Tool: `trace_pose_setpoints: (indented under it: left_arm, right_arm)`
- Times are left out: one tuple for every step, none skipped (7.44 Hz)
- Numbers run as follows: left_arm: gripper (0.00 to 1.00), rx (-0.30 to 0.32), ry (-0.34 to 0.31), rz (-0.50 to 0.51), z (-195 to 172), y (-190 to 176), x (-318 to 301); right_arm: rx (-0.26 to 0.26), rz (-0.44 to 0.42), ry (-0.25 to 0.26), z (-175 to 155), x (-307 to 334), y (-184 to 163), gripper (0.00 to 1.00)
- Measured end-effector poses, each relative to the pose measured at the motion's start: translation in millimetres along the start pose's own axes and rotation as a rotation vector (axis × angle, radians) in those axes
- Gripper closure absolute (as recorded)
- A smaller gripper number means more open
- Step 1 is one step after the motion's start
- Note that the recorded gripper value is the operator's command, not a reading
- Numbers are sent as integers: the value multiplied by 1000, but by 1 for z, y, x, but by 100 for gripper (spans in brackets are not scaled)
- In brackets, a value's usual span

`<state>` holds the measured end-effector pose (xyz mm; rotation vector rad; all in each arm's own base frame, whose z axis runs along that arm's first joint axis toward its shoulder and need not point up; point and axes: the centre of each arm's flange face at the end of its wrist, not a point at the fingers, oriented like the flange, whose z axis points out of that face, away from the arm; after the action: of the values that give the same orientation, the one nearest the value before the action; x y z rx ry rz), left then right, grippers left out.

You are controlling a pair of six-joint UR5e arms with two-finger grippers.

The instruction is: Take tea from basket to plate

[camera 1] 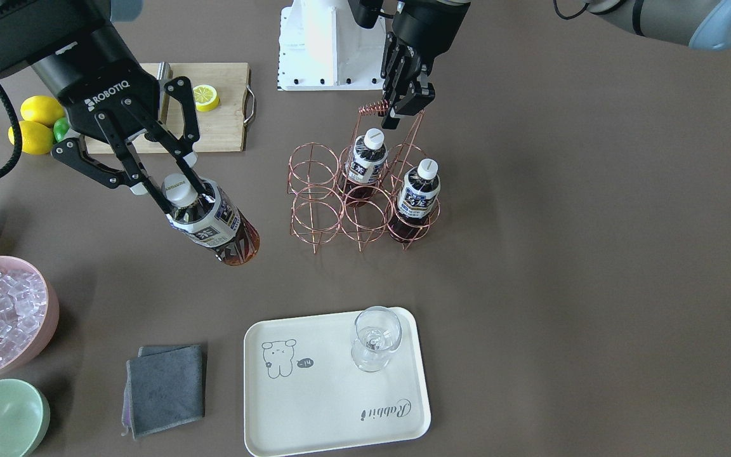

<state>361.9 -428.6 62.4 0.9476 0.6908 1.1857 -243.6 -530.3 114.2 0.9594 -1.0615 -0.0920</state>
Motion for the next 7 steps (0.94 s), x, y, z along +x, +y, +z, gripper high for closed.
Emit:
trace_pose_setpoints:
  left_arm:
    - [100,4,4,-5,-4,2,-5]
    - [100,10,7,-13,-11,5,-13]
    - [100,16,12,-21,-21,12,-26]
    - [100,19,19,-35,-33,24,-43]
    - [100,18,30,-65,-46,44,-64]
    - [100,15,36,-105,-60,66,-84]
    - [100,7,33,-148,-73,91,-102]
  right_arm:
    - [8,17,-4,-1,-2,-8,100]
    - [12,29,-5,4,-5,-17,100]
    - [13,36,-3,16,-10,-30,100]
    - [17,39,7,35,-15,-45,100]
    - [39,38,23,59,-14,-59,100]
    - [77,34,41,84,-6,-67,100]
    - [118,30,57,109,2,-69,100]
